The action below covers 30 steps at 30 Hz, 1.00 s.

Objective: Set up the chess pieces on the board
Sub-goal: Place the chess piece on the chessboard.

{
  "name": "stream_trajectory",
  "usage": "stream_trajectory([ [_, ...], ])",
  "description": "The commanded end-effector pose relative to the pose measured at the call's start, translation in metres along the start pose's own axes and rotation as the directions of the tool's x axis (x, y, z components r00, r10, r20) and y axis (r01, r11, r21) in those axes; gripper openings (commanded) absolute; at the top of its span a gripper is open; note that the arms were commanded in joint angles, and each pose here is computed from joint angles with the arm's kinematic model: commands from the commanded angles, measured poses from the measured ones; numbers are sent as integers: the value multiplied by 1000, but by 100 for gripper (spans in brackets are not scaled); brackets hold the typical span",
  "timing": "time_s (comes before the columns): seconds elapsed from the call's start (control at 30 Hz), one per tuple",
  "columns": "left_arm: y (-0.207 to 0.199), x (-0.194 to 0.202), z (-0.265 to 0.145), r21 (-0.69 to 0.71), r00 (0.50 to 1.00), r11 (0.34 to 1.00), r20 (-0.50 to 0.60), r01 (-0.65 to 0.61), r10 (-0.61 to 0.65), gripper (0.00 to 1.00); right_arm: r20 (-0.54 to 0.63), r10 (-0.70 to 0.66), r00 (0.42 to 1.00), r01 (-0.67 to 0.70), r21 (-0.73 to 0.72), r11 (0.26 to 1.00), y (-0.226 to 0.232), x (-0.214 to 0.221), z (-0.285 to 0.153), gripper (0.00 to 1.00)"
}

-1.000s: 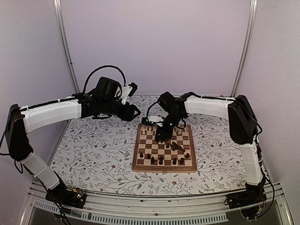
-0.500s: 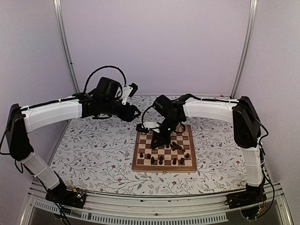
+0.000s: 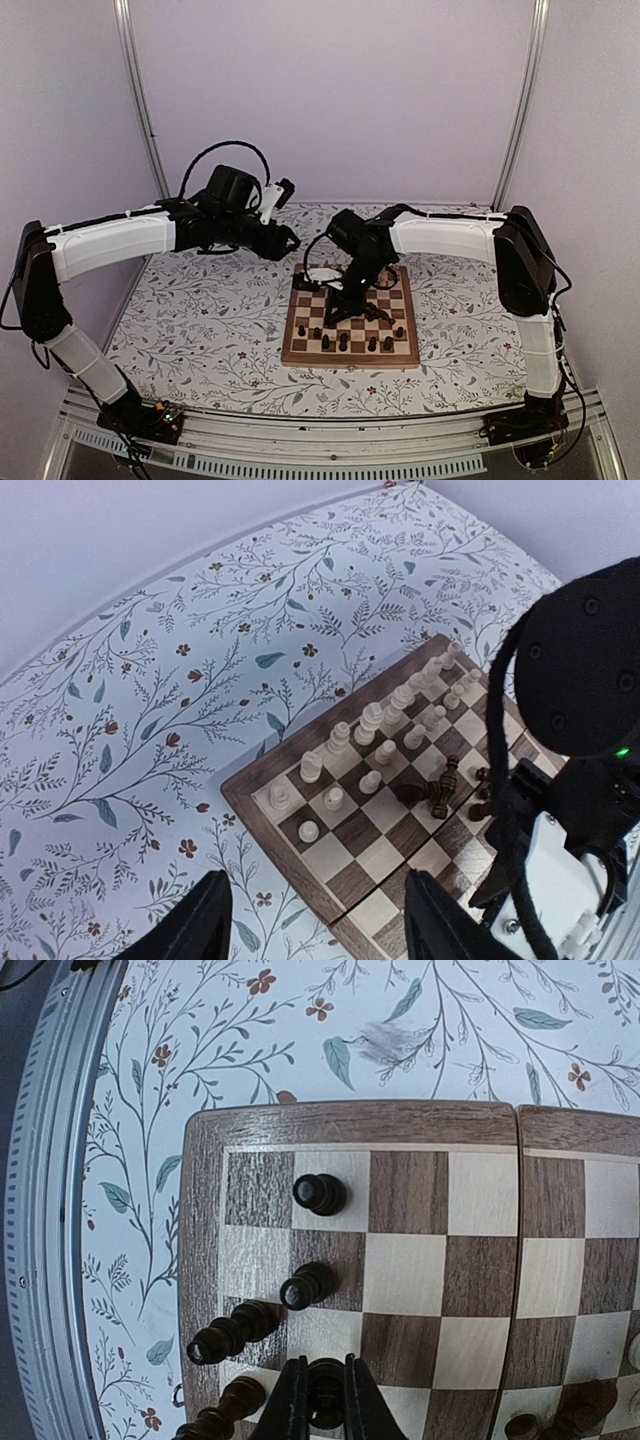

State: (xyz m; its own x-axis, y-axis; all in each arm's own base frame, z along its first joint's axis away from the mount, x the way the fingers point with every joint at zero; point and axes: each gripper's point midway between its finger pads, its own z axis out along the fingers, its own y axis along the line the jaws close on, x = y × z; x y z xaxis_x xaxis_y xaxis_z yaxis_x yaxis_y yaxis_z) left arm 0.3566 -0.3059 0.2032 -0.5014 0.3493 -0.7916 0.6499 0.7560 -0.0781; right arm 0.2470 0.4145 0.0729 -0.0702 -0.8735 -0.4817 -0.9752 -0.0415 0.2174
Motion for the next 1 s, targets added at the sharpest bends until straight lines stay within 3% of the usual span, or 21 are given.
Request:
stream_trajectory([
  [0.0, -1, -8, 1, 8, 1000, 1000, 8, -13, 13, 61, -13, -4, 1000, 3, -50, 999, 10, 5, 12, 9],
  [0.6, -3, -5, 5, 11, 1000, 1000, -8, -18, 18, 62, -40, 4, 999, -7, -61, 998, 7, 14, 28, 12],
  [0.97, -3, -3, 7, 15, 1000, 1000, -16, -18, 18, 63, -24, 0, 1000, -1, -62, 998, 10, 9, 20, 24],
])
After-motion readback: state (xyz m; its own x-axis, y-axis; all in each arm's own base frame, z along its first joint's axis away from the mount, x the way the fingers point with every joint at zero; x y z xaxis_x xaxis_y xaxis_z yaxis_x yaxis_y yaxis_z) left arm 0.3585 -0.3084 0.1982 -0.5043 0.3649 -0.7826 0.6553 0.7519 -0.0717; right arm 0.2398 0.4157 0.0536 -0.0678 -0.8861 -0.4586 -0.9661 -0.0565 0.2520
